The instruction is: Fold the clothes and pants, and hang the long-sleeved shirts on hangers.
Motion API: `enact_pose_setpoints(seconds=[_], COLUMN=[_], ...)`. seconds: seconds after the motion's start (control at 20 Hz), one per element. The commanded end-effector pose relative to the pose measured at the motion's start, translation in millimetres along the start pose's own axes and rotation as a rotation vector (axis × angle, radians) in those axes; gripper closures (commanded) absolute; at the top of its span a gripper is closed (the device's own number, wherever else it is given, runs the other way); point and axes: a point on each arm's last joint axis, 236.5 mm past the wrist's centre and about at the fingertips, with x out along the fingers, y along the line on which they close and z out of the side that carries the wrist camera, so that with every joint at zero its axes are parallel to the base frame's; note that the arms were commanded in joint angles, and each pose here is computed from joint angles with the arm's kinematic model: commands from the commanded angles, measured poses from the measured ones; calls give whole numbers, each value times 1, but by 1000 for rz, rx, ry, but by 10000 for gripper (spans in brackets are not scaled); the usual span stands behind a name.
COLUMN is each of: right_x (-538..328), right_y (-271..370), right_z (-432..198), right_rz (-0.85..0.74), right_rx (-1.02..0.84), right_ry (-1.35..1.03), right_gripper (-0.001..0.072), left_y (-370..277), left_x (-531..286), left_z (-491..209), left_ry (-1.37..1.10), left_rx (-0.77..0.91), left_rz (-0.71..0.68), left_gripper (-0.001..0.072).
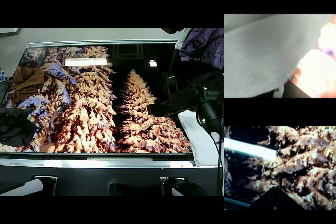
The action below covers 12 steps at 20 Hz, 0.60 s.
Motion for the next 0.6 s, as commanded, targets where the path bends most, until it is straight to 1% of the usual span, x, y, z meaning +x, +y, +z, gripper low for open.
enact_pose_setpoints(seconds=[0.0, 0.1, 0.3, 0.45, 0.55], right_x=[-1, -2, -3, -6, -9], right_y=[-1, -3, -15, -33, -43], right_z=[-21, -25, -34, -40, -43], right_rz=[-8, -14, -65, -138, -182], right_rx=[4, 1, -21, -38, -45], right_ry=[86, 107, 146, 175, 190], right_gripper=[676, 676, 676, 675, 673], left_y=[-93, -165, -265, -315, -330], left_x=[-32, -55, -83, -91, -83], left_z=[-79, -143, -282, -368, -417], left_ry=[124, 176, 257, 251, 290], left_rx=[200, 306, 485, 557, 544], left_rz=[-119, -259, -482, -639, -687], left_gripper=[692, 692, 692, 692, 692])
